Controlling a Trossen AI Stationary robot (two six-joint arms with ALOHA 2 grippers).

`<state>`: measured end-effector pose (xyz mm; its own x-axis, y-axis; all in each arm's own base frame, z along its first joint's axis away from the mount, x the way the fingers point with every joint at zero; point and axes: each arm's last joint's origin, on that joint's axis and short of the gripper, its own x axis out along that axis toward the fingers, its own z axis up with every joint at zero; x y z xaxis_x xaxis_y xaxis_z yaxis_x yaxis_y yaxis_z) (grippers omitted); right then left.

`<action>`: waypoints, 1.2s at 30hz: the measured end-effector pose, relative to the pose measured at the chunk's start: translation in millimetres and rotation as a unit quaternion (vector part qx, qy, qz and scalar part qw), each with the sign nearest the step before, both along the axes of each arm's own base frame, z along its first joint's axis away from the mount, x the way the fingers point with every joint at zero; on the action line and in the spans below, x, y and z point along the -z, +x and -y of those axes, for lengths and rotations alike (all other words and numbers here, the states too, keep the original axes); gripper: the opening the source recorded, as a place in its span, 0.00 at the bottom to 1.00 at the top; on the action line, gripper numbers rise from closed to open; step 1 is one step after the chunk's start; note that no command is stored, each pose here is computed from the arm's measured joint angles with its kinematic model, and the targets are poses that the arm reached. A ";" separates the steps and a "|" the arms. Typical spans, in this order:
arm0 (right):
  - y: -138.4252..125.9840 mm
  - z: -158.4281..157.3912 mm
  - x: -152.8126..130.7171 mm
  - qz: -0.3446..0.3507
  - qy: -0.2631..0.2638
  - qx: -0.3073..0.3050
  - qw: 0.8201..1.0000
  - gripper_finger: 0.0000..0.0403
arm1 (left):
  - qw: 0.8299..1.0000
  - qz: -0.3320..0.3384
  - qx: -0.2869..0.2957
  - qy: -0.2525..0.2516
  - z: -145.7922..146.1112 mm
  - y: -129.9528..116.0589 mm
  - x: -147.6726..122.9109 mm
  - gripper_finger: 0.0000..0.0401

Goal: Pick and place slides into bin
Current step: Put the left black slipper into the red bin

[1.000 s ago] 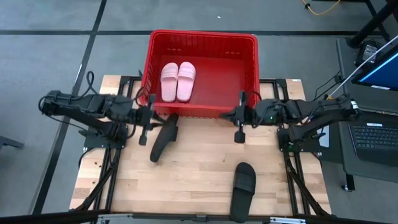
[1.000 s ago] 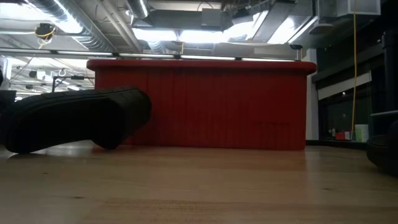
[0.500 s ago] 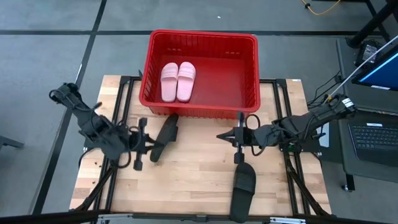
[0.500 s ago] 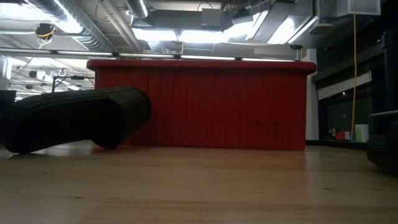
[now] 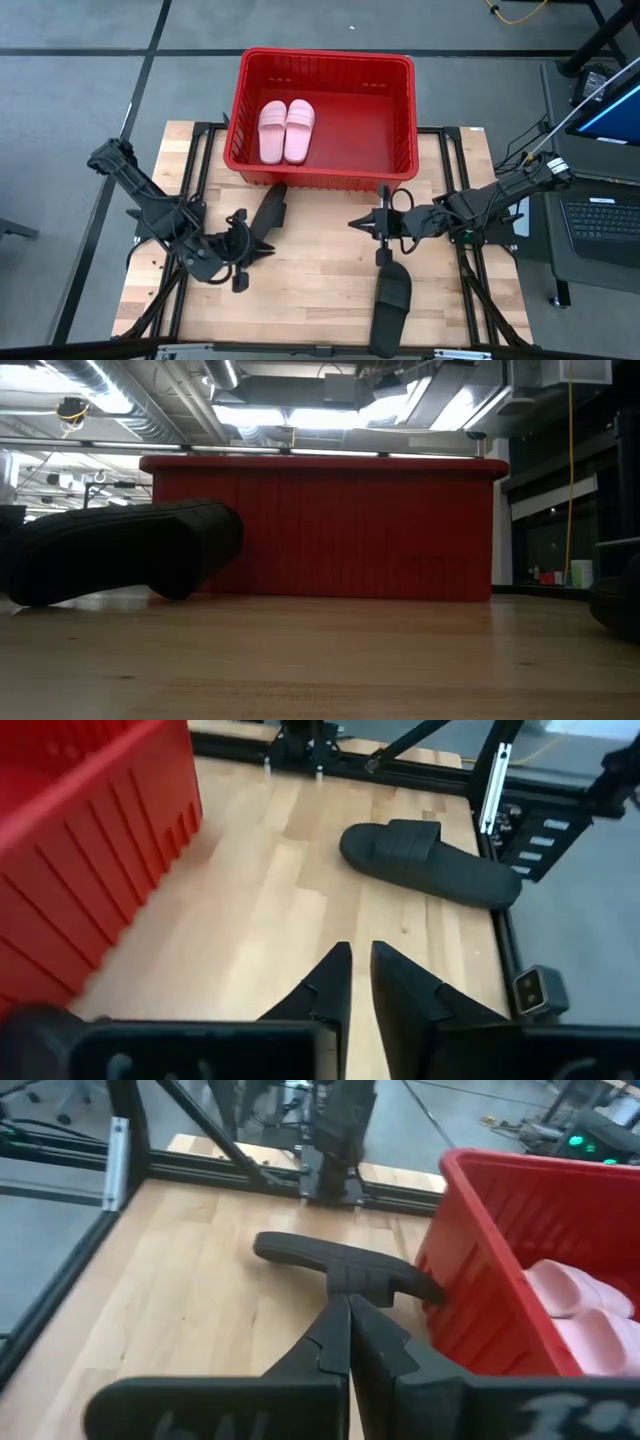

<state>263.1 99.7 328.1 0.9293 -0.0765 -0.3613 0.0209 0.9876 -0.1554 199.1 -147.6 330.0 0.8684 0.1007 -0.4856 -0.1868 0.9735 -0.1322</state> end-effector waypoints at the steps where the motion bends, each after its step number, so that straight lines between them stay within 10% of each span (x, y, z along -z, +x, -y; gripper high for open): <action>1: -0.1 -0.4 0.0 -0.001 0.003 -0.007 1.000 0.02 | 1.000 0.000 -0.007 -0.011 0.5 0.6 0.8 0.12; 23: 0.4 -2.0 -1.1 0.003 0.027 -0.025 0.999 0.02 | 0.999 -0.011 -0.037 0.003 -7.1 11.7 7.1 0.52; 36: 1.0 -1.1 -1.6 0.005 0.026 -0.024 0.999 0.02 | 0.998 -0.011 -0.047 -0.039 -5.9 11.3 7.4 0.55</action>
